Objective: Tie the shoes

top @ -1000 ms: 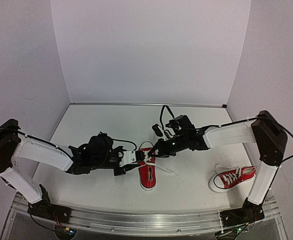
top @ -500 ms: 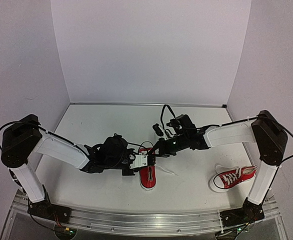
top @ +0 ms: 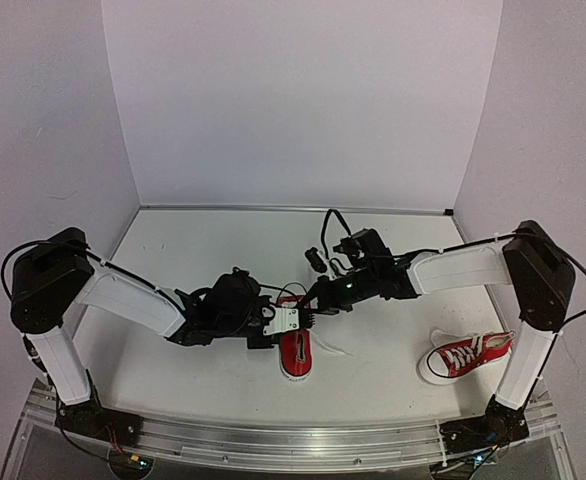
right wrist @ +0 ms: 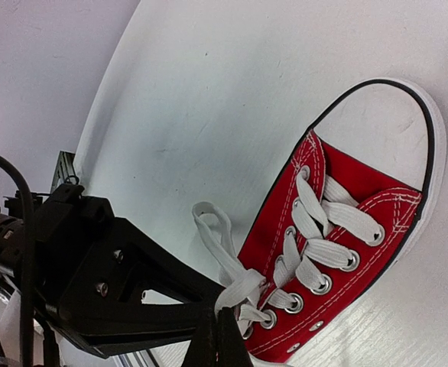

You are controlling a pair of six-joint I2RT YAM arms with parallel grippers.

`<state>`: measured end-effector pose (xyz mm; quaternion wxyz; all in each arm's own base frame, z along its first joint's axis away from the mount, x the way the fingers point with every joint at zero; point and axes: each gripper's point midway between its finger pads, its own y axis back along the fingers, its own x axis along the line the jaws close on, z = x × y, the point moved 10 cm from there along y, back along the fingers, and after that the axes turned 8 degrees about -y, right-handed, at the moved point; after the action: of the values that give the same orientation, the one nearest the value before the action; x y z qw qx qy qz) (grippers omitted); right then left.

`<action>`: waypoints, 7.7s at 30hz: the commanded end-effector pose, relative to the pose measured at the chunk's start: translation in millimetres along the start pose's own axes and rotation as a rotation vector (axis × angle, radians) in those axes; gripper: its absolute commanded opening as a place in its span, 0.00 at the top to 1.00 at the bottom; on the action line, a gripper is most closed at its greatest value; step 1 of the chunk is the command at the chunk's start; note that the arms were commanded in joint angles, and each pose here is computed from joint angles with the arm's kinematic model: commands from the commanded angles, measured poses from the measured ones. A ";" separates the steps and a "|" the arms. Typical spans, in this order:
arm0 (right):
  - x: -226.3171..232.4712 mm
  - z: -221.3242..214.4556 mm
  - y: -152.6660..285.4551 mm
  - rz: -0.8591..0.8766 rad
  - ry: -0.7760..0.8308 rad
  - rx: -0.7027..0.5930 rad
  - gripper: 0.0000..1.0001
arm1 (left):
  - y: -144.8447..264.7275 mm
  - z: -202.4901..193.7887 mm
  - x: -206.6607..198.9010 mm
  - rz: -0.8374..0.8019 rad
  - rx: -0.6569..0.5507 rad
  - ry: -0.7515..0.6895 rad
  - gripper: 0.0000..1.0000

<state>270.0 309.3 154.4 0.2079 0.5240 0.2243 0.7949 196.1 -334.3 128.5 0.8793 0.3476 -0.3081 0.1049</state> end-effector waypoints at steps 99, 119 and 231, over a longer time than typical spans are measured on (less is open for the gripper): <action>8.3 10.0 4.4 0.079 0.019 0.000 1.00 | -8.2 -1.7 22.2 0.103 -0.056 0.209 1.00; 8.0 9.2 4.3 0.082 0.025 0.005 1.00 | -4.6 -0.4 20.0 0.141 -0.171 0.311 1.00; -13.8 12.4 6.2 0.066 -0.083 0.048 1.00 | -5.0 -12.9 5.9 0.168 -0.209 0.186 0.73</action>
<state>284.6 302.0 136.2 0.1687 0.5890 0.2342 0.7549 210.0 -331.0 102.5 0.9227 0.2324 -0.2572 0.1687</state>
